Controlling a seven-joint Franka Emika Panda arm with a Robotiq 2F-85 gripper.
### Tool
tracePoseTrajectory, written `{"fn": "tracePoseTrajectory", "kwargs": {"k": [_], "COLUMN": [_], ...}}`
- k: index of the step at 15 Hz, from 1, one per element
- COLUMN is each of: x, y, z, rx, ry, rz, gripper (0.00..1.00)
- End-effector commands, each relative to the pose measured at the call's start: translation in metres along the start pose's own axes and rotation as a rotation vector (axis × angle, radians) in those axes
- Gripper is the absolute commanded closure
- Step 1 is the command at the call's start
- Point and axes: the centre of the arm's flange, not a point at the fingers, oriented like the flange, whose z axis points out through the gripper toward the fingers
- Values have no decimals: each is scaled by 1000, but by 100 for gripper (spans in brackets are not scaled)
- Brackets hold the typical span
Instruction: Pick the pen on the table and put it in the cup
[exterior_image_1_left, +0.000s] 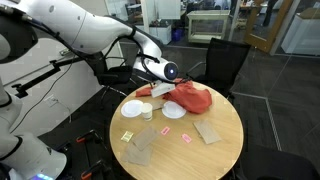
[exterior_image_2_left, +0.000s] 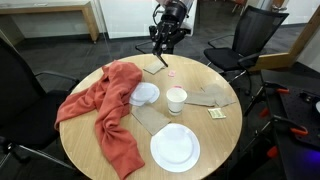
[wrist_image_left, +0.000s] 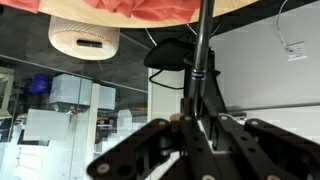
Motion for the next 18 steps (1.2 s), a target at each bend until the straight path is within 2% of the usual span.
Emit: {"fn": "tracePoseTrajectory", "kwargs": {"k": [1, 3, 4, 5, 6, 10, 11, 13, 18], "x": [-1, -4, -4, -5, -7, -10, -10, -11, -17], "y": [-15, -16, -14, -10, -10, -11, -11, -12, -30], "z": [-2, 1, 3, 1, 1, 3, 3, 5, 16], "rx": [21, 31, 24, 27, 27, 29, 30, 36, 43], "ry": [98, 146, 195, 132, 138, 128, 128, 132, 240], "rz": [-42, -54, -33, -23, -20, -16, -16, -36, -143], "gripper": [96, 96, 96, 96, 86, 86, 96, 96, 96]}}
